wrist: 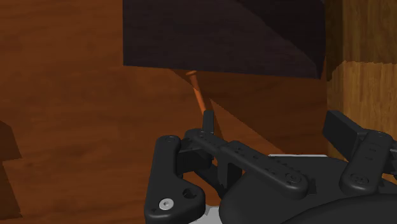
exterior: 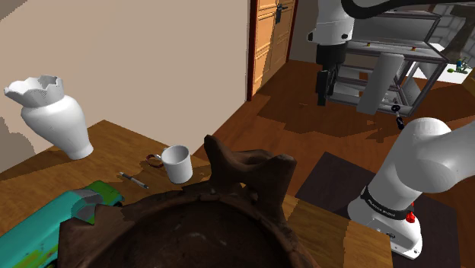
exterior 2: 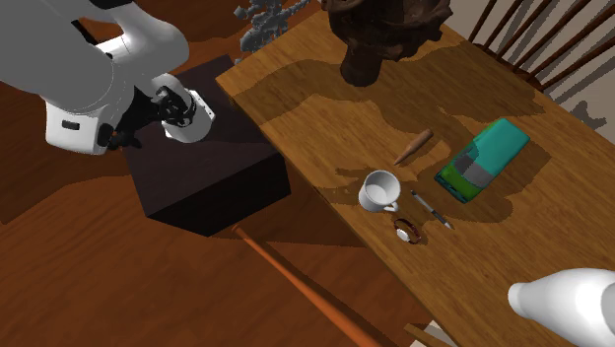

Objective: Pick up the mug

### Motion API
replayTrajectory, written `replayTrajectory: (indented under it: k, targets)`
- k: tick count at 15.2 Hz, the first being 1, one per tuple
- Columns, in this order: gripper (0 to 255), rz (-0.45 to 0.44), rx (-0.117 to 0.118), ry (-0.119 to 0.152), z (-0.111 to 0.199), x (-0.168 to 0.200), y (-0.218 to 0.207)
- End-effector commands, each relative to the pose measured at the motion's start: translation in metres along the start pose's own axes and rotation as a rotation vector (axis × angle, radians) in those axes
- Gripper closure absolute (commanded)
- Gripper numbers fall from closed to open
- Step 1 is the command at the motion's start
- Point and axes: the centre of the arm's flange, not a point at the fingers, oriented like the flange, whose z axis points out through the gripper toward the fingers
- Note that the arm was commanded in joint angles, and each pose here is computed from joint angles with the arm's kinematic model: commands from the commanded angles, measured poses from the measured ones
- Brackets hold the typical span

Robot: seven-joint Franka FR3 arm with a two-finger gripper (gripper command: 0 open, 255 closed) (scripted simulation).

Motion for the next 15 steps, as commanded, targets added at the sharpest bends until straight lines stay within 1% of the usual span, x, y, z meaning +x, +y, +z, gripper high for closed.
replayTrajectory:
  k: [1,15]
  targets:
    - [0,0.0,0.0,0.0,0.0,0.0,0.0]
    - [0,0.041,0.018,0.066,0.034,0.118,-0.126]
